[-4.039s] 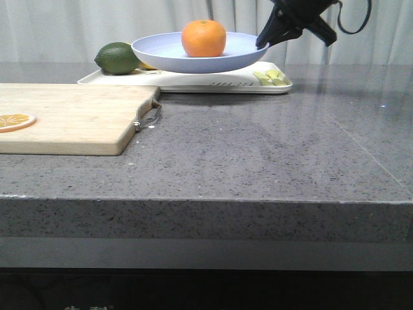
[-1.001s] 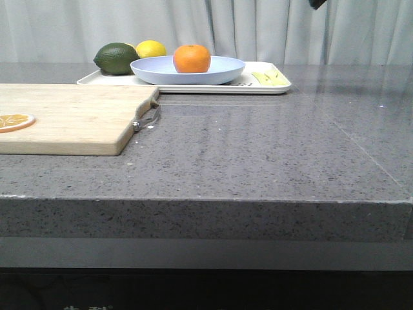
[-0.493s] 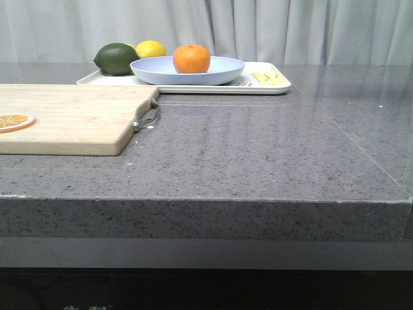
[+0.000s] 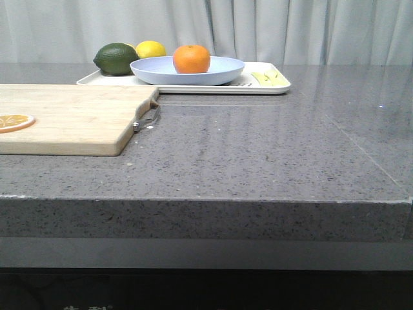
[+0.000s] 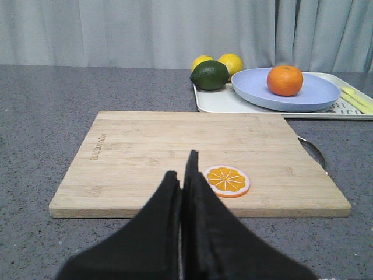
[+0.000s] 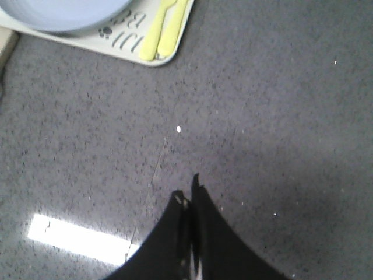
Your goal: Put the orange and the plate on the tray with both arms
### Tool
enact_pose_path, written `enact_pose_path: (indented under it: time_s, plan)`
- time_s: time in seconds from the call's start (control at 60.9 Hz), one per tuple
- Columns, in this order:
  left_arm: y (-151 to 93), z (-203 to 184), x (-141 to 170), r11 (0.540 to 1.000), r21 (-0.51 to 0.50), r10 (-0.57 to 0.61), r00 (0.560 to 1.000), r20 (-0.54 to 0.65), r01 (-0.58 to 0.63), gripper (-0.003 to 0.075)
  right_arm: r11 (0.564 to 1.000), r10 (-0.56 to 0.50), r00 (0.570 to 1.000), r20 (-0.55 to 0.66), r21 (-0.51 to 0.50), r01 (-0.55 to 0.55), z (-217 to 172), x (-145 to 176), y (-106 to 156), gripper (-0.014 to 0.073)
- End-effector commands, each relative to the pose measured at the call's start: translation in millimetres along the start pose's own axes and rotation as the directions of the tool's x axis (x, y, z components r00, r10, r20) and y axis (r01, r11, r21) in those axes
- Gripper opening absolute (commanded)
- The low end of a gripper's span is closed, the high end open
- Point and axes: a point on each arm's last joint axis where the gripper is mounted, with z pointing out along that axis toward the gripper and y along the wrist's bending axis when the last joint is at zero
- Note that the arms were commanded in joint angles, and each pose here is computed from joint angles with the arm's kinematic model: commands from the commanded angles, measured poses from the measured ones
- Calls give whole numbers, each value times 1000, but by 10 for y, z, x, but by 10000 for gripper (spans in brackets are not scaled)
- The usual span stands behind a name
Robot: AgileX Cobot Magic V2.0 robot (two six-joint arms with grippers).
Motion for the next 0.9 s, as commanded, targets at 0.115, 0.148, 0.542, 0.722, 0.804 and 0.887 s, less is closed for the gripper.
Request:
enact_pose_path:
  time_s: [0.115, 0.148, 0.542, 0.722, 0.804, 0.887]
  plan:
    - [-11, -18, -149, 1000, 10, -16, 995, 94, 15, -18, 999, -6, 985, 175, 38, 0, -164, 655, 34, -71]
    - [-11, -18, -149, 1000, 10, -16, 995, 94, 15, -18, 999, -8, 979, 205, 43, -1, -188, 760, 42, -71]
    - [-11, -18, -149, 1000, 10, -16, 995, 94, 15, -18, 994, -52, 869, 493, 108, -3, -70, 1985, 72, -71]
    - [-11, -18, -149, 1000, 10, -16, 995, 94, 15, -18, 991, -71, 765, 640, 129, -16, -99, 2349, 87, -71]
    - [-11, -18, -149, 1000, 10, -16, 995, 94, 15, -18, 991, -79, 724, 685, 136, -21, -107, 2443, 90, -71]
    - [-11, -18, -149, 1000, 10, -16, 995, 94, 15, -18, 990, -84, 695, 714, 140, -25, -112, 2501, 92, -71]
